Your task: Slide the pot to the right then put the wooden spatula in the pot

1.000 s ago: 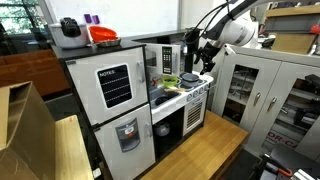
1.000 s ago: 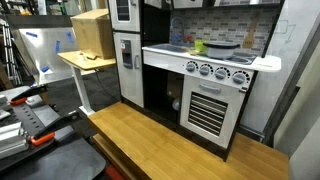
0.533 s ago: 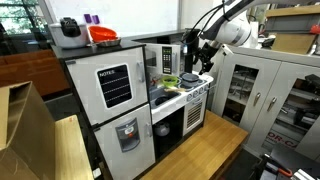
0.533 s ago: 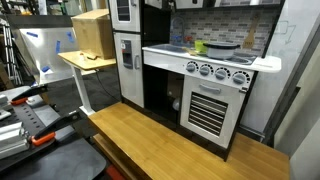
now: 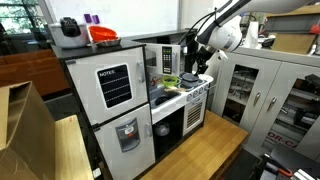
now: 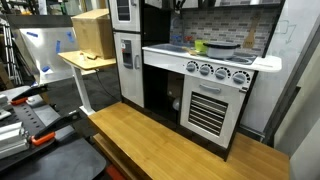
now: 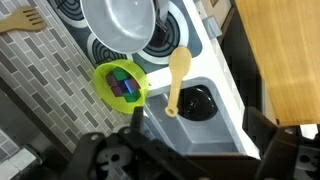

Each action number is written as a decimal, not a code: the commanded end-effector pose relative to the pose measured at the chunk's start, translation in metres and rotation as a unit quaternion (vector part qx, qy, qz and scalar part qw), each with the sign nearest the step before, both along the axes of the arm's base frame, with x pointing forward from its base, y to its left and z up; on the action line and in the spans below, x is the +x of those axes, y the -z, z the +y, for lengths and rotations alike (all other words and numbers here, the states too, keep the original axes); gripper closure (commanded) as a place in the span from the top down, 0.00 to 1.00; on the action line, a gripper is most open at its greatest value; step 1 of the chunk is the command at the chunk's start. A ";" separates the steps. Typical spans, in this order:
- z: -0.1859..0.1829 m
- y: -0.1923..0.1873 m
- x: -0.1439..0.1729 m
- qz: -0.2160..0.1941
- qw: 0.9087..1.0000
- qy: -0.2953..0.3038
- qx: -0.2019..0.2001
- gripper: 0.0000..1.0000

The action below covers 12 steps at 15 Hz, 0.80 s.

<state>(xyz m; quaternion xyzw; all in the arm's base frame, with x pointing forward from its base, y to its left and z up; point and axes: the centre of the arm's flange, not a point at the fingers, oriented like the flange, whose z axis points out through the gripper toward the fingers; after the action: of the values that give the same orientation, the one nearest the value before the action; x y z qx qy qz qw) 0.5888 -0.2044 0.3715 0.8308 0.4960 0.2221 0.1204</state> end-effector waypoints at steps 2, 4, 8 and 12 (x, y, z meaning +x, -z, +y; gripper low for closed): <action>-0.029 0.026 0.041 -0.028 0.999 0.017 -0.042 1.00; -0.041 0.041 0.055 -0.013 0.999 0.019 -0.048 1.00; -0.047 0.068 0.069 0.032 0.999 -0.019 -0.006 1.00; -0.046 0.066 0.080 0.045 0.997 -0.058 0.020 1.00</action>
<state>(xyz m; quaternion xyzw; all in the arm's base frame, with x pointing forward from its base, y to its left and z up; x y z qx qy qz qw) 0.6568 -0.2414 0.3023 0.8222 0.5264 0.1933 0.0978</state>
